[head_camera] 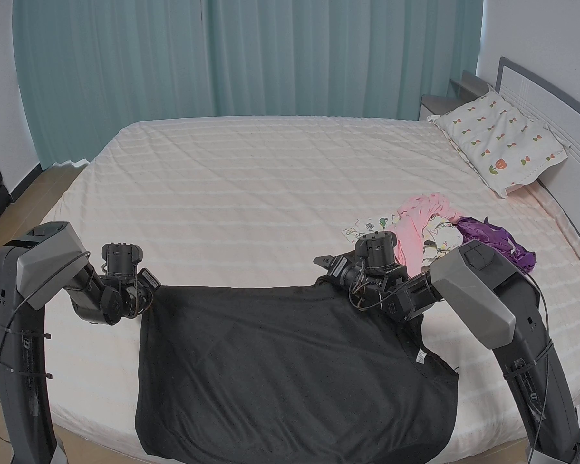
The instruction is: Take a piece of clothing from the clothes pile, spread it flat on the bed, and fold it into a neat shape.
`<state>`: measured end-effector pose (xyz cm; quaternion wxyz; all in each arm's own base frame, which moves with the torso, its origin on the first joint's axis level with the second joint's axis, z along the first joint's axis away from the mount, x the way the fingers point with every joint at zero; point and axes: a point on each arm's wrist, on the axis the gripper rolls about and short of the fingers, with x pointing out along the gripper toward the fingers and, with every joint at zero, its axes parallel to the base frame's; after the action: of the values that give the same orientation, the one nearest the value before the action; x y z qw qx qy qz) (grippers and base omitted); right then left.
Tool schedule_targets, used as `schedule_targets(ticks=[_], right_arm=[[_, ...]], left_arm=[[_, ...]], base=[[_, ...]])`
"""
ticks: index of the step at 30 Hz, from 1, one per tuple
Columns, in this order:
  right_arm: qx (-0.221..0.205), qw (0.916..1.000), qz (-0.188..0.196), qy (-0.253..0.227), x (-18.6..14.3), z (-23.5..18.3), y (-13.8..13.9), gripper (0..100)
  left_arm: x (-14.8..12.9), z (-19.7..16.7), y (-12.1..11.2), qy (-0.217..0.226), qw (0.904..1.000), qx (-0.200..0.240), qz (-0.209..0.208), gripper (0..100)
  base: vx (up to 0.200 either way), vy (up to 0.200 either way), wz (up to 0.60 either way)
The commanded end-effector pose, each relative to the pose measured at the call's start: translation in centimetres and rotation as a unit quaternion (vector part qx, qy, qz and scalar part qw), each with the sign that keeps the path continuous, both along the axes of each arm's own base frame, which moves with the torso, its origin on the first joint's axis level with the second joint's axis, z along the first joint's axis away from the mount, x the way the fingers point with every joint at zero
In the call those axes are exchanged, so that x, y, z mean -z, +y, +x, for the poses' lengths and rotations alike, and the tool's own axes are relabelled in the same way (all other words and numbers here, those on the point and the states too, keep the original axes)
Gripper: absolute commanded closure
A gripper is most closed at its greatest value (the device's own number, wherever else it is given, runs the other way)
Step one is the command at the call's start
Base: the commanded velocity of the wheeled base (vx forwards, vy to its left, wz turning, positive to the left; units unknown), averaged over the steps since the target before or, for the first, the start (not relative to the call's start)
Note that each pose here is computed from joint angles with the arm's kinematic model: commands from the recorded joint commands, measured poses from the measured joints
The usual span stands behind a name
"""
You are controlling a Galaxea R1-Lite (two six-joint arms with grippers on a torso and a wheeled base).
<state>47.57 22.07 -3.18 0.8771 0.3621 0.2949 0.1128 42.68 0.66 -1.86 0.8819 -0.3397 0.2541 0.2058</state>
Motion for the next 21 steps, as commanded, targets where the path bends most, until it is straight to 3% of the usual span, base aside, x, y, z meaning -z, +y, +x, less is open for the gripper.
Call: schedule_targets(ticks=[1, 5, 14, 18, 21], right_arm=[[0.000, 0.9981, 0.043, -0.045, -1.1, 0.5, 0.9, 0], [0.003, 0.9946, 0.063, -0.083, -2.4, 0.8, 0.8, 0], [0.008, 0.9963, 0.008, -0.085, -1.3, 1.0, -1.4, 0], [0.012, 0.9936, 0.017, -0.111, -4.0, 1.1, -2.3, 0], [-0.010, 0.9926, 0.032, -0.116, -5.7, 0.5, -2.2, 0]], left_arm=[[0.7, -0.2, 0.0, 0.011, 0.9999, 0.000, 0.000, 100], [1.4, -0.3, 0.0, 0.019, 0.9998, 0.000, 0.000, 100], [1.8, -0.3, 0.0, 0.022, 0.9997, 0.000, 0.001, 100], [1.7, -0.3, 0.0, 0.023, 0.9997, 0.000, 0.002, 100], [1.7, -0.3, 0.0, 0.023, 0.9997, 0.000, 0.001, 100]], base=[[0.000, 0.000, 0.00], [0.000, 0.000, 0.00], [0.000, 0.000, 0.00], [0.000, 0.000, 0.00], [0.000, 0.000, 0.00]])
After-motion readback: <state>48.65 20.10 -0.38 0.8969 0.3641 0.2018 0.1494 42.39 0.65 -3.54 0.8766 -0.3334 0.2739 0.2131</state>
